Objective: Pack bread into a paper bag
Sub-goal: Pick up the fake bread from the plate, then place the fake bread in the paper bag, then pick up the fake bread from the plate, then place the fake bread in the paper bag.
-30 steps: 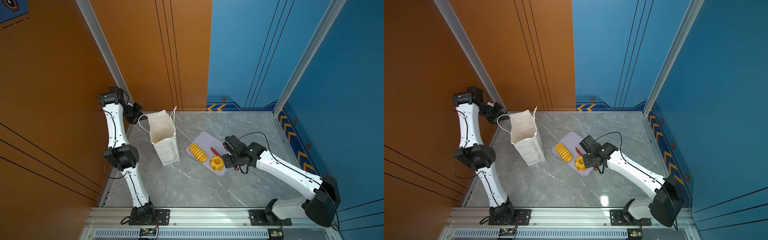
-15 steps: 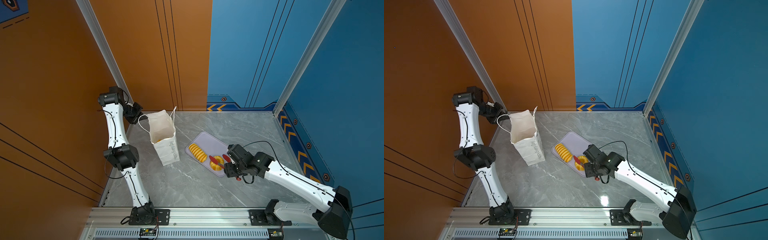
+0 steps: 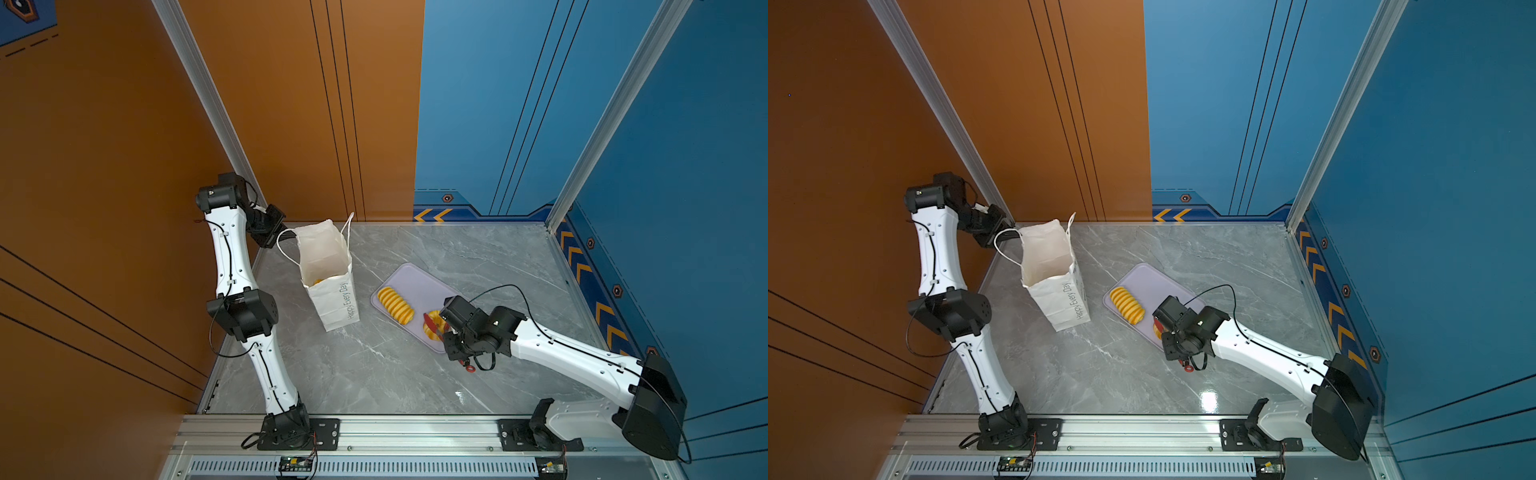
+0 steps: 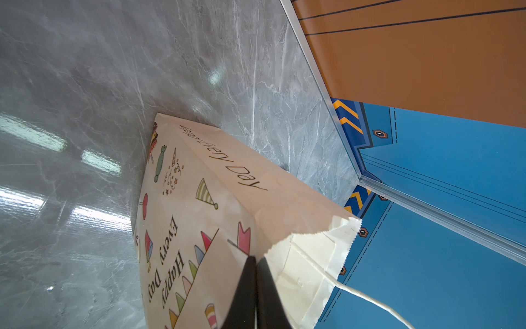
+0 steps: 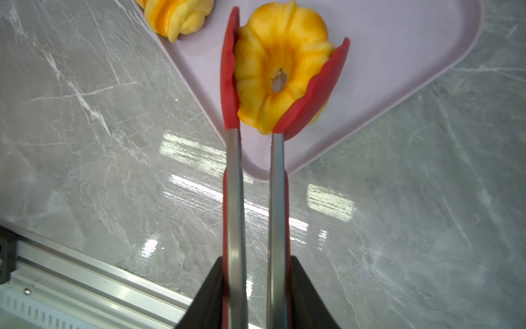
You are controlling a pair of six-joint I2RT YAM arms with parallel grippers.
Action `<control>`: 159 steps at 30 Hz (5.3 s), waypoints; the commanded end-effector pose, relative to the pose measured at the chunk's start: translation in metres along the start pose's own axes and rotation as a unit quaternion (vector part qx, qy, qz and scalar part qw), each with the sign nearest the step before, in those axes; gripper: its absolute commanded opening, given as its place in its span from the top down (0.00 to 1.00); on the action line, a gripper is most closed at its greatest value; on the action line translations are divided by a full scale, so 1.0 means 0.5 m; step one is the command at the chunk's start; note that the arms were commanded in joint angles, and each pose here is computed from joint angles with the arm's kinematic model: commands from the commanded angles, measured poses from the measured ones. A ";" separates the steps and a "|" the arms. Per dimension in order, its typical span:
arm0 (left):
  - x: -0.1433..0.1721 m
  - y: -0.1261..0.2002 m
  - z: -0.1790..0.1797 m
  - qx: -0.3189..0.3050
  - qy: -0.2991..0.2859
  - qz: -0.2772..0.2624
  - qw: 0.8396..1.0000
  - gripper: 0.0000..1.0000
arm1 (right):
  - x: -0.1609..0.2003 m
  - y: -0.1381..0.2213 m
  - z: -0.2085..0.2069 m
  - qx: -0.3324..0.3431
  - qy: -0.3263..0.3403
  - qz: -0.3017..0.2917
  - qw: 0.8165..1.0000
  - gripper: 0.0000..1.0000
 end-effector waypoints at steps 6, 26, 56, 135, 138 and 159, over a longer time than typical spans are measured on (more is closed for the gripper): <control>0.036 -0.001 0.022 -0.022 0.042 0.064 0.997 0.93 | -0.010 0.097 0.006 -0.015 0.017 -0.105 0.994 1.00; 0.039 -0.003 0.019 -0.024 0.039 0.065 0.997 0.93 | -0.107 0.387 0.229 -0.419 0.143 -0.151 0.884 1.00; 0.041 -0.005 0.014 -0.018 0.036 0.068 0.997 0.92 | -0.375 0.213 0.378 -0.362 0.111 -0.133 0.916 0.50; 0.041 -0.003 0.013 -0.014 0.036 0.068 0.997 0.92 | -0.163 -0.075 0.145 -0.070 0.091 -0.053 0.992 0.89; 0.041 -0.004 0.014 -0.015 0.037 0.068 0.997 0.92 | -0.156 -0.047 0.147 -0.074 0.096 -0.070 0.990 1.00; 0.043 -0.003 0.013 -0.014 0.037 0.070 0.997 0.91 | -0.051 0.354 0.222 -0.275 0.179 -0.256 0.909 1.00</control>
Point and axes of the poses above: each gripper's point midway between its finger pads, its own y axis back along the fingers, its own z axis along the line the jaws close on, x = y × z, the point moved 9 cm from there along y, back along the fingers, and after that the axes turned 6 degrees about -y, right-handed, at the moved point
